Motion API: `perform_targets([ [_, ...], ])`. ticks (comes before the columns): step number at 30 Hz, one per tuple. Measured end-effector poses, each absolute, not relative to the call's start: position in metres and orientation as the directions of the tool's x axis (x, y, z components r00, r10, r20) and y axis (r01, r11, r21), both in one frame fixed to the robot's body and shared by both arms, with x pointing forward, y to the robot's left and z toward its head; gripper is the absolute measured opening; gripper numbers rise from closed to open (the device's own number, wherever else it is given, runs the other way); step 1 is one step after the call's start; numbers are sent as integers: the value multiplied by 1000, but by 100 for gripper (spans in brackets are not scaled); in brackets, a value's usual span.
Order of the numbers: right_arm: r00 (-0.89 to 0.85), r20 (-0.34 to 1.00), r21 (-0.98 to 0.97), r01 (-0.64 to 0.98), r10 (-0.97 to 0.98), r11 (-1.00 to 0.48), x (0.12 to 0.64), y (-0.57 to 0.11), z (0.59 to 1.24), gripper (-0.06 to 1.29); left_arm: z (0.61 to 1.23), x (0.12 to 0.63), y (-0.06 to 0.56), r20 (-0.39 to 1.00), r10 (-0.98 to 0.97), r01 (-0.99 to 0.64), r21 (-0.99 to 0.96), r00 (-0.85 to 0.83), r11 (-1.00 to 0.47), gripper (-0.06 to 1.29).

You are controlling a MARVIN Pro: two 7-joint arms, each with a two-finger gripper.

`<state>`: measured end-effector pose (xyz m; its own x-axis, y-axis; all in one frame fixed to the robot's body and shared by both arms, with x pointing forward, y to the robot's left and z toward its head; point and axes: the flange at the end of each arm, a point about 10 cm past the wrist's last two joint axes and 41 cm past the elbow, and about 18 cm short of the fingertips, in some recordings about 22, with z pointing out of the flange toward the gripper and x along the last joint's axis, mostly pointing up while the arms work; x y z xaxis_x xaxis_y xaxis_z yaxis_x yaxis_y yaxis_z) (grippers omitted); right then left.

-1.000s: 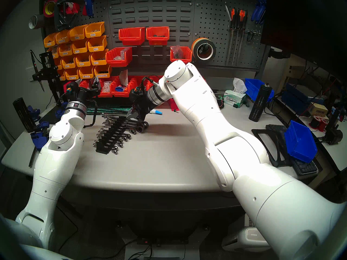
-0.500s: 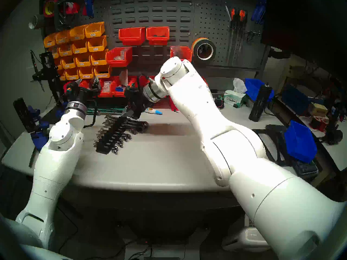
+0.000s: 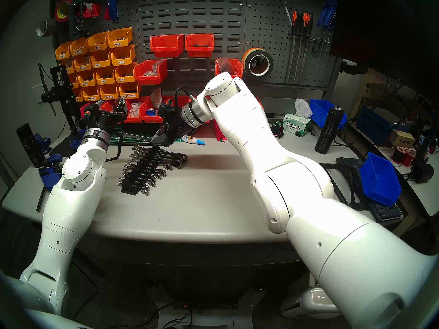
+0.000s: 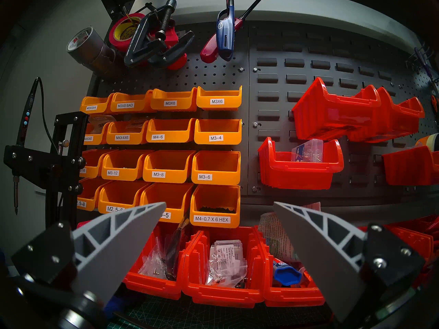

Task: Put the wrenches on the table into the correct slot in the case

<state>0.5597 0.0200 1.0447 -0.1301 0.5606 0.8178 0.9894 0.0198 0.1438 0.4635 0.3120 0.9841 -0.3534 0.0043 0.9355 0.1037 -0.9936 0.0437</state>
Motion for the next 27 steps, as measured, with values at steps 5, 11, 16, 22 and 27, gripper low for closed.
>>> perform_targets([
  [5, -113, 822, 127, 992, 558, 14, 559, 25, 1052, -4, 984, 464, 312, 935, 4, 104, 44, -353, -994, 124],
  [11, -76, 826, 80, 997, 559, 17, 554, 29, 1056, -4, 984, 464, 312, 935, 4, 104, 44, -353, -994, 124],
  [16, -49, 826, 71, 997, 562, -18, 553, 32, 1055, -4, 984, 464, 312, 935, 4, 104, 44, -353, -994, 124],
  [22, -26, 822, 72, 996, 569, -59, 553, 34, 1053, -4, 984, 464, 312, 935, 4, 104, 44, -353, -994, 124],
  [27, -7, 816, 73, 993, 578, -91, 552, 38, 1050, -4, 984, 464, 312, 935, 4, 104, 44, -353, -994, 124],
])
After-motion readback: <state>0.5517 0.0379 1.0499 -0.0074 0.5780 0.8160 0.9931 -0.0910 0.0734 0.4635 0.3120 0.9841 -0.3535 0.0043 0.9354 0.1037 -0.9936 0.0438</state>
